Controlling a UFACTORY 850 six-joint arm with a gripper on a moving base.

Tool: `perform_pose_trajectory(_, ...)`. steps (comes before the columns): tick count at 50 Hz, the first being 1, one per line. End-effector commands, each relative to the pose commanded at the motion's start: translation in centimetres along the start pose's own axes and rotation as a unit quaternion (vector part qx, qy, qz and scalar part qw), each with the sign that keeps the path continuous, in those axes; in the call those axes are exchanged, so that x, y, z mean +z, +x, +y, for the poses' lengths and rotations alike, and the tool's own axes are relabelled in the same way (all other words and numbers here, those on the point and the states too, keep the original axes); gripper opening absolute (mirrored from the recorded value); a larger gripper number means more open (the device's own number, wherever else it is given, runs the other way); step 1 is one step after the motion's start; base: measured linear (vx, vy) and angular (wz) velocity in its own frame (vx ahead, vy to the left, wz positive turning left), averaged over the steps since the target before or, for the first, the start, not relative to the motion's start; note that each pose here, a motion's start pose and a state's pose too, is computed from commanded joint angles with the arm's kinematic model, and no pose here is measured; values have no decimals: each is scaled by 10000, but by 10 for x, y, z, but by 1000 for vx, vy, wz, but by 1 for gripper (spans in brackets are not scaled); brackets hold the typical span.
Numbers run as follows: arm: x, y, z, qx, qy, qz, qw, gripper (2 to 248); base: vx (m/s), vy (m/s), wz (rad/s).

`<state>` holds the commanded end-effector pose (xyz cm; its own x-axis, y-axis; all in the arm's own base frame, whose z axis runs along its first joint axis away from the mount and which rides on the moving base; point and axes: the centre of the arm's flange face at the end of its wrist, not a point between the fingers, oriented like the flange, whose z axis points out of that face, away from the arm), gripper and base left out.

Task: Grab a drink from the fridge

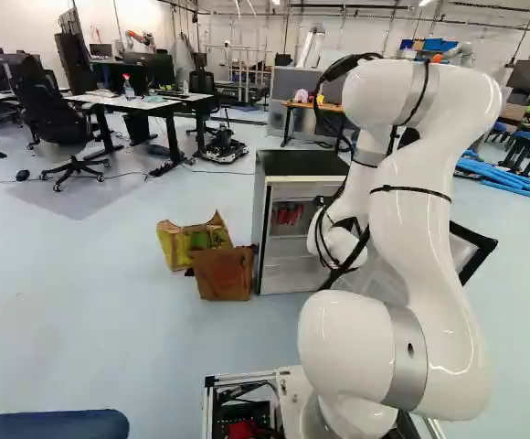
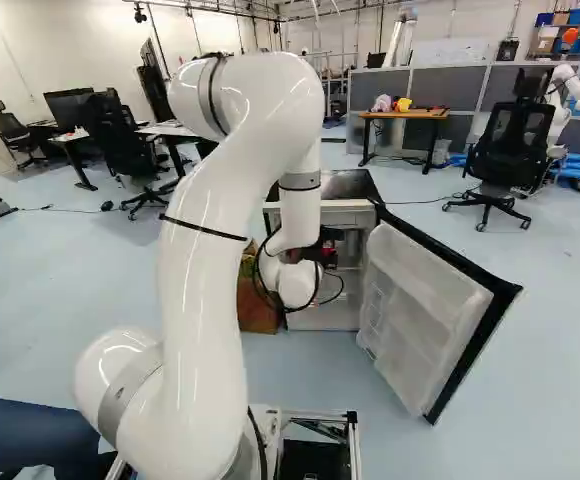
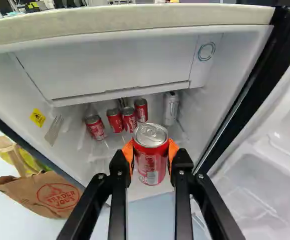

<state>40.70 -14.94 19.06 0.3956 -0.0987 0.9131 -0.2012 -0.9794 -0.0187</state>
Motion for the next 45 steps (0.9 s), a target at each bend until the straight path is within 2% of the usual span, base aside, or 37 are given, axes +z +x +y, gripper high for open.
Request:
perform_pose_trajectory(28,-64,16,-12,-16,15,43,10000,91,0,0,0)
perform_pose_trajectory(45,-89,27,-18,-49,34,167,9998,91,0,0,0)
